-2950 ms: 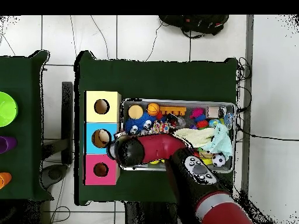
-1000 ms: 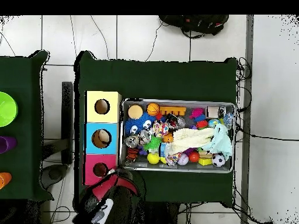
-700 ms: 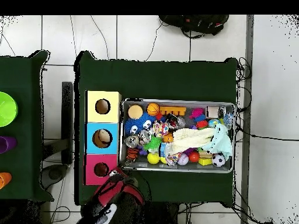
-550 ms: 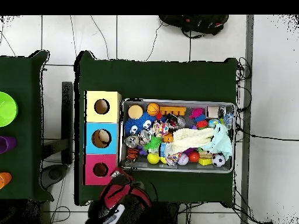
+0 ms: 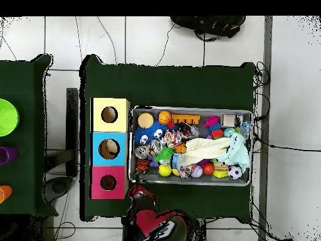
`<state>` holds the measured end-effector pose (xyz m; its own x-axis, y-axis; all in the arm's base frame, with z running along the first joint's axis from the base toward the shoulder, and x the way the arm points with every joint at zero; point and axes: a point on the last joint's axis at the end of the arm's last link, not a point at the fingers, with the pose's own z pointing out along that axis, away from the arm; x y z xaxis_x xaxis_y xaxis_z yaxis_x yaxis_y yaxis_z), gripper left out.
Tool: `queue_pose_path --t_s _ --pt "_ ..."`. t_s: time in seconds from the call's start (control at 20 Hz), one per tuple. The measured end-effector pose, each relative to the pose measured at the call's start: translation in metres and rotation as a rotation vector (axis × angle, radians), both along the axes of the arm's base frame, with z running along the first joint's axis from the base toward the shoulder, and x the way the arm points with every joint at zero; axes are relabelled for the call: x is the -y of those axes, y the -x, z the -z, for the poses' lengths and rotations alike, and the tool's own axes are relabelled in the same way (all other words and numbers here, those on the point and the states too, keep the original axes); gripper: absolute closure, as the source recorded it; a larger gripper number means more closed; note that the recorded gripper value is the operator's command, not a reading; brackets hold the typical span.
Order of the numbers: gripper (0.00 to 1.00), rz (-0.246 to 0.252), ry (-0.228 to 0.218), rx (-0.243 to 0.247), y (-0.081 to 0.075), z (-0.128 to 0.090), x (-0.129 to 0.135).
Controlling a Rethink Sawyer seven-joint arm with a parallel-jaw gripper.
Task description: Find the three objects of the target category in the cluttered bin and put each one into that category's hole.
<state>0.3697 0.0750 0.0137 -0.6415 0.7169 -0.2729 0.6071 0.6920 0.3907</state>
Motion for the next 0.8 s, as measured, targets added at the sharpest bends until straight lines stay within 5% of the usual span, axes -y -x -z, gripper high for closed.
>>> queue_pose_path --t_s 0.2,0.8 --pt "0.00 0.007 -0.025 0.015 0.0045 0.0015 0.0020" --pt "0.00 0.025 -0.001 0.016 0.0048 0.0017 -0.0046"
